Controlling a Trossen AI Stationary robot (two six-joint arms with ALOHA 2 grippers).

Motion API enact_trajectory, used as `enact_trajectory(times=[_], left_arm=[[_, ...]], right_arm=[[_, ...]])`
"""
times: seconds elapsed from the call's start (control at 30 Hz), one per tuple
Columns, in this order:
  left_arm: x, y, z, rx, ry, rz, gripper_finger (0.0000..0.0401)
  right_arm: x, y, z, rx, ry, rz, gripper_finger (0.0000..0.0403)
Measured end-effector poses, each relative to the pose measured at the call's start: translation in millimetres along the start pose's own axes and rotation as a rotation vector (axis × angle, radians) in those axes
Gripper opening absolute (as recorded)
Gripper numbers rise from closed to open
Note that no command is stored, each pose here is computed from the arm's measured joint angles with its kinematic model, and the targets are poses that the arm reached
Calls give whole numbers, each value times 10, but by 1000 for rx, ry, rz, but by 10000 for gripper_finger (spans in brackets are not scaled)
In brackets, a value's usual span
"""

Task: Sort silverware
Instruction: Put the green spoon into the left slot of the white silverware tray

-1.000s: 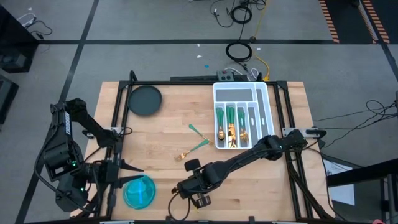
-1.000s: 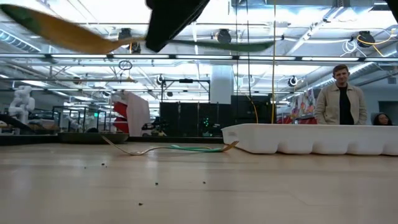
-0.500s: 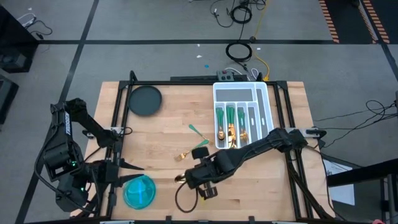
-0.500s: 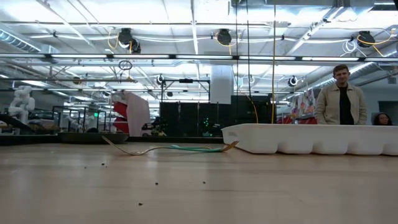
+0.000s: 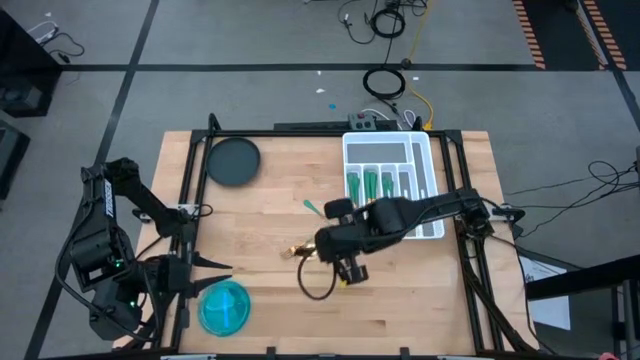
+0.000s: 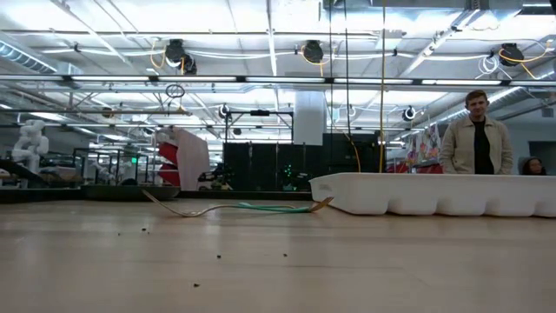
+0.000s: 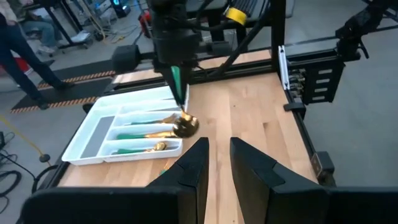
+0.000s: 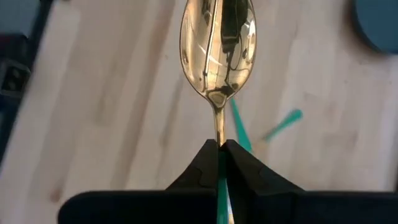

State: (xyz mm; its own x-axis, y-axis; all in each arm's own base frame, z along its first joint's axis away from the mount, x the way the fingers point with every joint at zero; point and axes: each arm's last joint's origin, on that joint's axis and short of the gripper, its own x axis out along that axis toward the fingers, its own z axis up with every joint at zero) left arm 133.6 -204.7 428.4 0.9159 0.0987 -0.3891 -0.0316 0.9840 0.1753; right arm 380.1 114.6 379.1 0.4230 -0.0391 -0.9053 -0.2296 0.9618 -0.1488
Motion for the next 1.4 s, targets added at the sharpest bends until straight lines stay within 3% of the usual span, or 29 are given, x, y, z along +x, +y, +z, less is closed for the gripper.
enact_trajectory(times=[0.17, 0.33, 0.73, 0.93, 1.03, 1.17, 1.4], left_arm=[[5, 6, 2, -14, -4, 10, 74], [4, 13, 5, -25, -20, 34, 74], [61, 56, 25, -34, -26, 78, 74], [114, 93, 40, -43, -21, 102, 74], [145, 116, 45, -43, -15, 118, 74], [180, 144, 53, -42, -10, 136, 74], [235, 187, 67, -27, -2, 163, 74]], right_arm=[[1, -69, -114, -123, 114, 13, 0], [24, -48, -111, -294, 110, 59, 0], [34, -28, -109, -445, 104, 89, 0], [36, 136, -117, -548, 102, 113, 0], [87, 155, -166, -619, 143, 86, 0], [208, 11, -268, -619, 233, 32, 0], [527, -198, -650, -644, 451, 56, 0]])
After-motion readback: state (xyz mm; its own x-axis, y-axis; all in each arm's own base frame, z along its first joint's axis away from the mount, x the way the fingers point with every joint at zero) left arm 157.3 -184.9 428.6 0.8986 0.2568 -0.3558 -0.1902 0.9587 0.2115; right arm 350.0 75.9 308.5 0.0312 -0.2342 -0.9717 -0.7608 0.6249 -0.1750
